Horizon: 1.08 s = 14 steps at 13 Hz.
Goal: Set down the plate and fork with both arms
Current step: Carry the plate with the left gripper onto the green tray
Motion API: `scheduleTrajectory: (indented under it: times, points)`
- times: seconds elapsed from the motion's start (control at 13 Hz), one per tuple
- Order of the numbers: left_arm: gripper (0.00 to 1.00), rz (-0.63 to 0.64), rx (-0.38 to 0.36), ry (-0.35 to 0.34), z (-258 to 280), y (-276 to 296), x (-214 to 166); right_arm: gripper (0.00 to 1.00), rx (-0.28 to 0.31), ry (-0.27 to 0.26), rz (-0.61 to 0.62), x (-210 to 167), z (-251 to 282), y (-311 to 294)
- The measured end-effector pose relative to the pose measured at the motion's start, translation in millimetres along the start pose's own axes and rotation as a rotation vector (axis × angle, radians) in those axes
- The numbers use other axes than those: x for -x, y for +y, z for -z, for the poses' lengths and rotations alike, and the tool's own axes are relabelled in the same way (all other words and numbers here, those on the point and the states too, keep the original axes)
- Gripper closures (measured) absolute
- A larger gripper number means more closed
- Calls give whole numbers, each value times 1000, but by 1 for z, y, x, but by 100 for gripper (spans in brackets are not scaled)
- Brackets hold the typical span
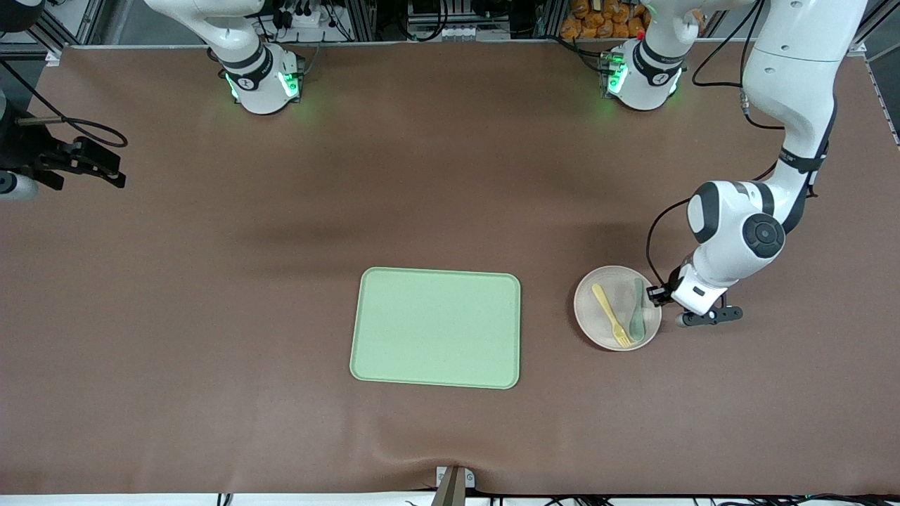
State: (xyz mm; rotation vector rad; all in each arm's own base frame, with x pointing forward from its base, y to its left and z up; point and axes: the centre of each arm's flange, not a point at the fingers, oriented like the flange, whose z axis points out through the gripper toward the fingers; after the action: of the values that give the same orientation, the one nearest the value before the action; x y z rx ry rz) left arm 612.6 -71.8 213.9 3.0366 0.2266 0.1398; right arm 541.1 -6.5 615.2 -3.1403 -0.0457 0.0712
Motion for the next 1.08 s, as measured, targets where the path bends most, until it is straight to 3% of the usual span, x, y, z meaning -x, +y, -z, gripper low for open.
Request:
scheduleTrajectory:
  times: [0.15, 0.38, 0.62, 0.92, 1.08]
  points:
    - [96, 41, 37, 13, 18, 42, -9, 0, 0, -3, 1, -8, -10, 0]
    - [96, 91, 93, -23, 68, 121, -21, 0, -1, -16, 4, -16, -22, -1]
    - [96, 161, 125, -42, 99, 212, -3, 0, -1, -19, 6, -19, -26, -3]
    - [96, 237, 127, -117, 47, 318, 53, 0, -4, -22, 24, -28, -39, -12]
    - [96, 246, 147, -116, 20, 345, 64, 0, -12, -29, 53, -39, -55, -30]
